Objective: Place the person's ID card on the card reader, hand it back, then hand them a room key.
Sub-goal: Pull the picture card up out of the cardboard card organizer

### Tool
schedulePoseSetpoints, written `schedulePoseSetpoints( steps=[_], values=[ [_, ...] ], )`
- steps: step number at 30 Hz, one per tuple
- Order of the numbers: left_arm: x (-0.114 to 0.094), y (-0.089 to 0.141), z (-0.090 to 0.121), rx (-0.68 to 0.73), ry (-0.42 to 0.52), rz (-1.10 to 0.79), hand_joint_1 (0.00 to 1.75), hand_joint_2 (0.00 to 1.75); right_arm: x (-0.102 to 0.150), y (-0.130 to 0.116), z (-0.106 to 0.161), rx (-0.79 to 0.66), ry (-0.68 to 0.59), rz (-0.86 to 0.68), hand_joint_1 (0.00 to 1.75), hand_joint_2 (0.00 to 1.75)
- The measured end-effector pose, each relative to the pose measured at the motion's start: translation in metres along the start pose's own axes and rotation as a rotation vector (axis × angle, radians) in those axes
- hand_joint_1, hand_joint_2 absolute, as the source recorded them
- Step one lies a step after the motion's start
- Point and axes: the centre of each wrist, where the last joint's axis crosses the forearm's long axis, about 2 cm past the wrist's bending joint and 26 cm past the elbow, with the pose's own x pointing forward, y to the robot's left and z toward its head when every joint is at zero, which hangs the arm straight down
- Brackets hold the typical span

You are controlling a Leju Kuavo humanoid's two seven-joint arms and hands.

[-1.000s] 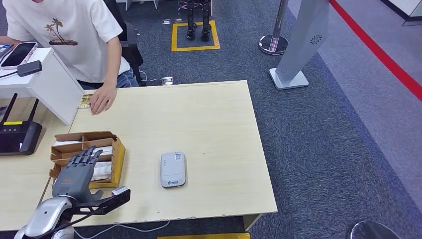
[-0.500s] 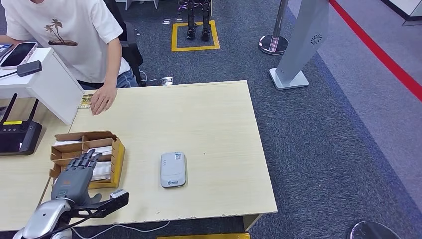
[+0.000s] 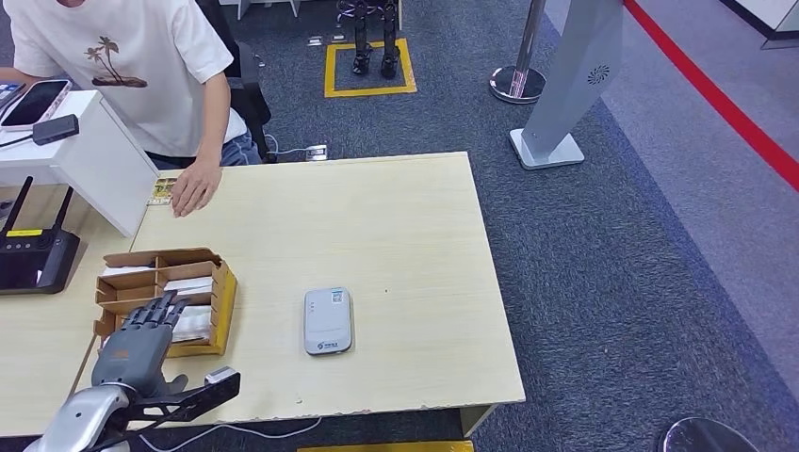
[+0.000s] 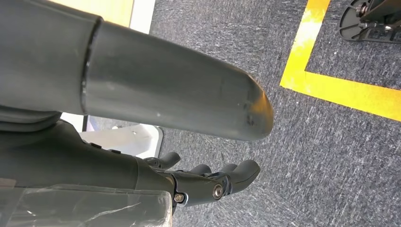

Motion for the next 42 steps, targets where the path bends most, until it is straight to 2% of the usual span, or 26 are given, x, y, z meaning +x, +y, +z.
schedulePoseSetpoints(
  steps=[7, 31, 42],
  values=[
    [-0.005, 0.000, 0.006, -0.002, 0.022, -0.006, 0.00, 1.75, 0.000, 0.000, 0.000, 0.000, 0.001, -0.001, 0.00, 0.00],
    [-0.026, 0.009, 0.008, 0.011, 0.123, -0.036, 0.00, 1.75, 0.000, 0.000, 0.000, -0.001, 0.014, -0.001, 0.00, 0.00],
    [-0.022, 0.014, 0.004, 0.037, 0.105, -0.014, 0.00, 1.75, 0.000, -0.001, 0.000, -0.001, 0.014, -0.001, 0.00, 0.00]
  ],
)
